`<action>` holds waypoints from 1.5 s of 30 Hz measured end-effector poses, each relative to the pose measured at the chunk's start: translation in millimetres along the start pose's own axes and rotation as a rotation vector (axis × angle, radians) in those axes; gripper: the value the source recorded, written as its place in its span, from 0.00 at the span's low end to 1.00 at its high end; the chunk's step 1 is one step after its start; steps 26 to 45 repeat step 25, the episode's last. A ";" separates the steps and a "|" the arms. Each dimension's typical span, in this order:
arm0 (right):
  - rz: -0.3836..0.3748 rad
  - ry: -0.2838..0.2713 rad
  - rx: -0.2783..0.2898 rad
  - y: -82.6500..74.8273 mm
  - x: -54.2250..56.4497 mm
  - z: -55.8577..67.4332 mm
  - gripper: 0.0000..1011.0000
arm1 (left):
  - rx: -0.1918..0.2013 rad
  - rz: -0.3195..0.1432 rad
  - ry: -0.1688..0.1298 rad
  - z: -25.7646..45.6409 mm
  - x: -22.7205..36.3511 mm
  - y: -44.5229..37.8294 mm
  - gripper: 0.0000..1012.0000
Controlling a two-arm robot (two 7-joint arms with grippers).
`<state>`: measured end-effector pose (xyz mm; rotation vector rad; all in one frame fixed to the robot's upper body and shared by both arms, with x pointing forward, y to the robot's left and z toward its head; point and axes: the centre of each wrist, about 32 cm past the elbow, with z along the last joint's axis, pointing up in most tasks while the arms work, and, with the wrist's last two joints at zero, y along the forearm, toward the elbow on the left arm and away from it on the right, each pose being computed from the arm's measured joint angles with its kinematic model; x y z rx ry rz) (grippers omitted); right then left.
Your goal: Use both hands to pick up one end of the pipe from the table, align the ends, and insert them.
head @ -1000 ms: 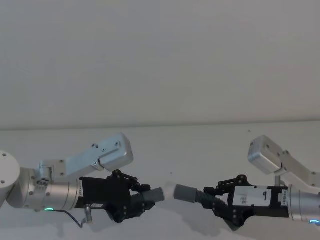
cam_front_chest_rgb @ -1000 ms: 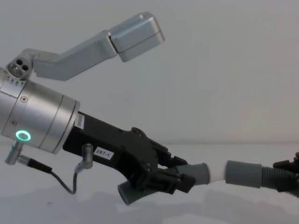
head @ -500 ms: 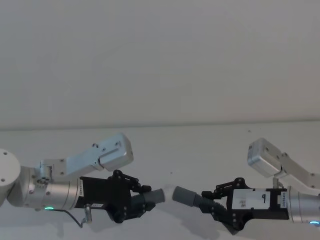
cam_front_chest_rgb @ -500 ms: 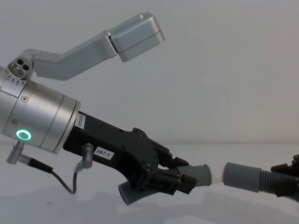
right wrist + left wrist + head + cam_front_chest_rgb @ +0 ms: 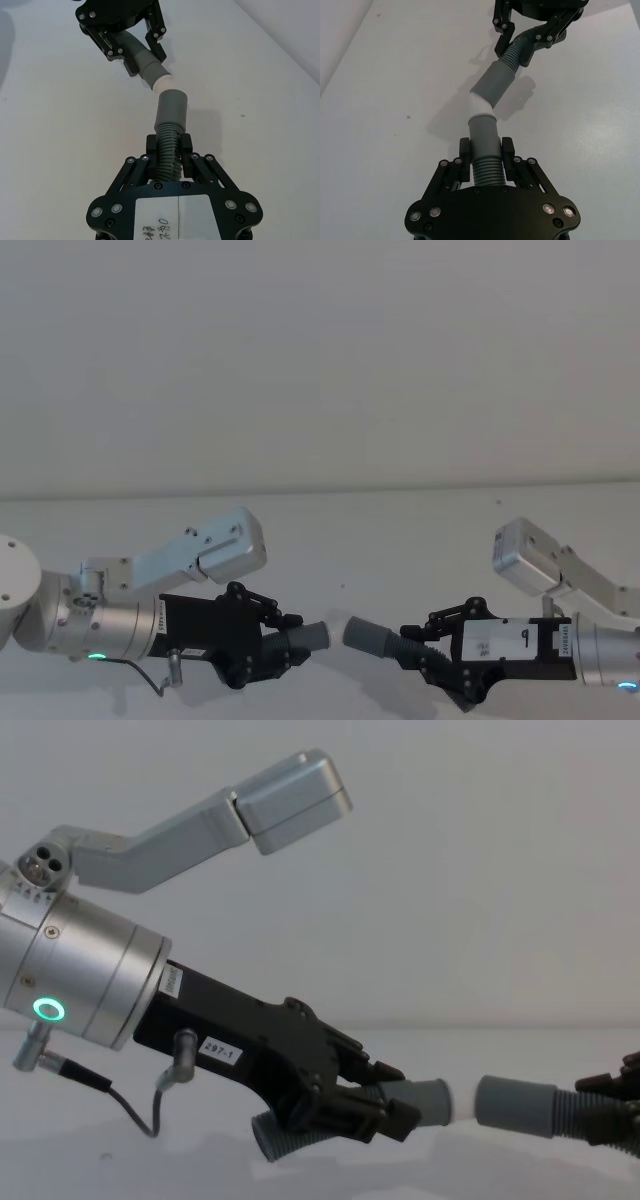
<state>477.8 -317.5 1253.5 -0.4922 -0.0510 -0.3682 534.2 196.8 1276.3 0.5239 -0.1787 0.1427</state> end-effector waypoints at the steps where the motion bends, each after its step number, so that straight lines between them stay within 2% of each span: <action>1: 0.000 0.000 0.000 0.1 0.1 0.0 0.26 | 0.001 -0.001 0.000 0.1 0.1 0.0 0.36; 45: 0.005 0.008 0.005 1.2 0.1 -0.3 0.26 | 0.012 -0.014 -0.008 0.7 0.9 0.1 0.36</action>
